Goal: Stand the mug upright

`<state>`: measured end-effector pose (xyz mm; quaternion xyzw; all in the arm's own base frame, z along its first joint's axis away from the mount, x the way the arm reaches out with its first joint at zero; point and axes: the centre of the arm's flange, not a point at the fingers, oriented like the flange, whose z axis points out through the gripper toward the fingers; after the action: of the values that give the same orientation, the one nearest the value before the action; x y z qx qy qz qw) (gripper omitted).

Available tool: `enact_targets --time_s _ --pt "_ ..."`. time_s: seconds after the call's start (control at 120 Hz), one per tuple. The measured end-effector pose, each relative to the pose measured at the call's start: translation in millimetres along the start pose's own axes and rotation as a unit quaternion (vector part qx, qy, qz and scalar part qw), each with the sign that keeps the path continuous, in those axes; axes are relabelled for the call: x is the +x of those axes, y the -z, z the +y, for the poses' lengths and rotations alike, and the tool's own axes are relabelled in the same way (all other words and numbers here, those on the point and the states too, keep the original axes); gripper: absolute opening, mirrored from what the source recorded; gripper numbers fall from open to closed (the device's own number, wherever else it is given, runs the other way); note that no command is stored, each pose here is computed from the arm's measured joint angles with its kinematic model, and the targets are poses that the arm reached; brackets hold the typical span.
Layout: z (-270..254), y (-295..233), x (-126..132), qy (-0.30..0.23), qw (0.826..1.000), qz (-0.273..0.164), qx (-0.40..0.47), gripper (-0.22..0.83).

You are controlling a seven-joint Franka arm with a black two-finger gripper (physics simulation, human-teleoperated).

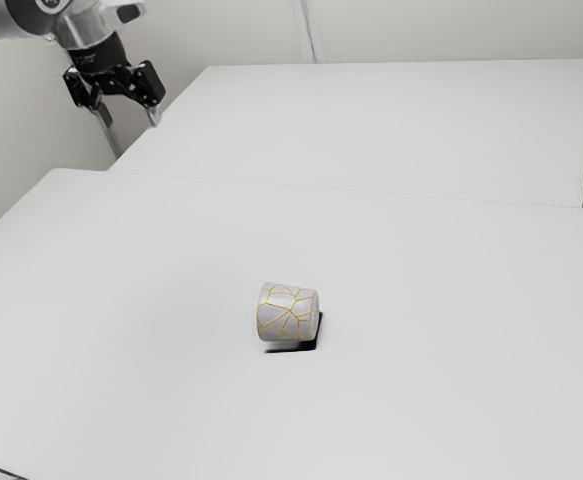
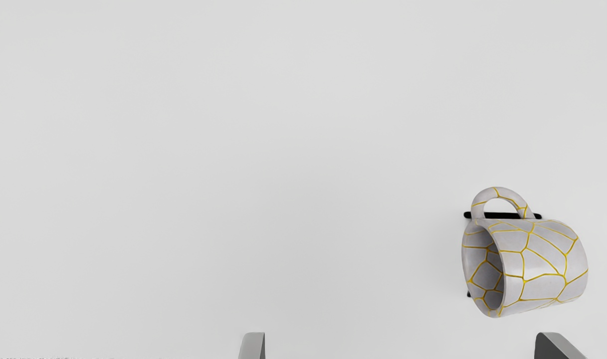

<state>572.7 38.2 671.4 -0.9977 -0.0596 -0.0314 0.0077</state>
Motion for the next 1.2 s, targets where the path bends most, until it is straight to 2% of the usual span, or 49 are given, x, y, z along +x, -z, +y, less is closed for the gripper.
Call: enact_targets --time_s 0.125,0.275,0.375,0.483,0.65,0.85,1.0,1.2 --pt "5 -18 -2 -0.008 0.999 -0.031 -0.022 0.6" --pt "-15 -80 -20 0.008 0.993 -0.088 -0.076 0.6" --pt "-29 -138 -43 0.032 0.981 -0.12 -0.152 0.6" --pt "-45 -208 -75 0.072 0.957 -0.136 -0.246 0.6" --pt "-47 -280 -100 0.114 0.918 -0.108 -0.363 0.6" --pt "-28 -326 -123 0.132 0.865 -0.054 -0.481 0.6" --pt "-28 -352 -125 0.138 0.839 -0.013 -0.526 0.6" --pt "-8 -395 -127 0.135 0.814 0.01 -0.564 0.6"
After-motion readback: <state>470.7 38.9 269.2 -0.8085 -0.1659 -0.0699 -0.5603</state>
